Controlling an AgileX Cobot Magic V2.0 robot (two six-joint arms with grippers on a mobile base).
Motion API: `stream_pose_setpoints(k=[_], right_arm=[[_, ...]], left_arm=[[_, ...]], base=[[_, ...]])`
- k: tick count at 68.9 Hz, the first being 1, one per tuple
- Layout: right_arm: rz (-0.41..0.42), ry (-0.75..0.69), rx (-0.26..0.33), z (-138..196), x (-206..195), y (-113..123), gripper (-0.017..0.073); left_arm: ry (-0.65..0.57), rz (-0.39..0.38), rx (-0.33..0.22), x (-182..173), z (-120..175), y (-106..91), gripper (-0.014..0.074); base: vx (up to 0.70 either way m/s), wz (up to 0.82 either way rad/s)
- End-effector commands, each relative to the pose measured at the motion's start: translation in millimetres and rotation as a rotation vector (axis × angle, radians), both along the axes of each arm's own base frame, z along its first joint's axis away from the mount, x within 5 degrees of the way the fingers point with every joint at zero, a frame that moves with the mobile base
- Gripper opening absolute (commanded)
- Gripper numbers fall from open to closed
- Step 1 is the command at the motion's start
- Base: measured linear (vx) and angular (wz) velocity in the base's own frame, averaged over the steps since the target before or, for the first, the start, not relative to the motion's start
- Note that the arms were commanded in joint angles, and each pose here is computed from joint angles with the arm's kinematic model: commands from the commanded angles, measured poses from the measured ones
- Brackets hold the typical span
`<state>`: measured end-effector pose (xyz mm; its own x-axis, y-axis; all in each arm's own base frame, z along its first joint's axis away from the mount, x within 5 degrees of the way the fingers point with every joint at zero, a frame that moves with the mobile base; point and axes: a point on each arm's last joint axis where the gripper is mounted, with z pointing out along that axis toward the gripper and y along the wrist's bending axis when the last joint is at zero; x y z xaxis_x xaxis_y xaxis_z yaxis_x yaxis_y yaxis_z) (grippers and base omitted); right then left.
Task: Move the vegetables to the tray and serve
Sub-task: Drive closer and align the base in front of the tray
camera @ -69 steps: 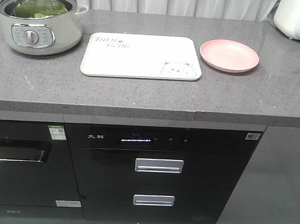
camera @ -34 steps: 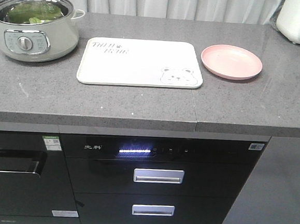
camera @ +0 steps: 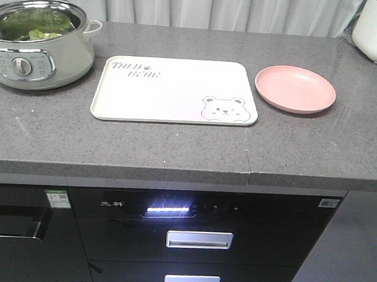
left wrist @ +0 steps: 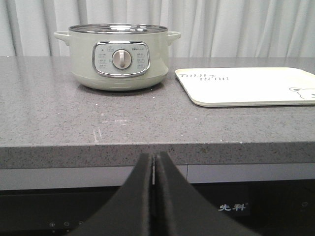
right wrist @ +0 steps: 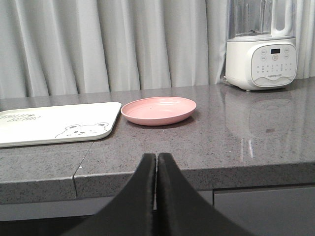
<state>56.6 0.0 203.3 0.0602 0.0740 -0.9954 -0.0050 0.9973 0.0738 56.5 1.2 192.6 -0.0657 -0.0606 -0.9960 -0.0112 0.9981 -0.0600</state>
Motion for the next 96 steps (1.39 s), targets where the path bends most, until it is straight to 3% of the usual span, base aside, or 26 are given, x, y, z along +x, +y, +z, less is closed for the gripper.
stream_pose_setpoints(k=[1, 96], right_arm=[[0.006, -0.069, -0.003, 2.6, -0.4, 0.8, -0.0003], [0.006, -0.069, -0.003, 2.6, -0.4, 0.8, -0.0003]], left_arm=[[-0.063, -0.011, -0.002, 0.2, -1.5, -1.1, -0.0006], [-0.063, -0.011, -0.002, 0.2, -1.5, -1.1, -0.0006]], base=[[0.10, 0.00], [0.09, 0.00]])
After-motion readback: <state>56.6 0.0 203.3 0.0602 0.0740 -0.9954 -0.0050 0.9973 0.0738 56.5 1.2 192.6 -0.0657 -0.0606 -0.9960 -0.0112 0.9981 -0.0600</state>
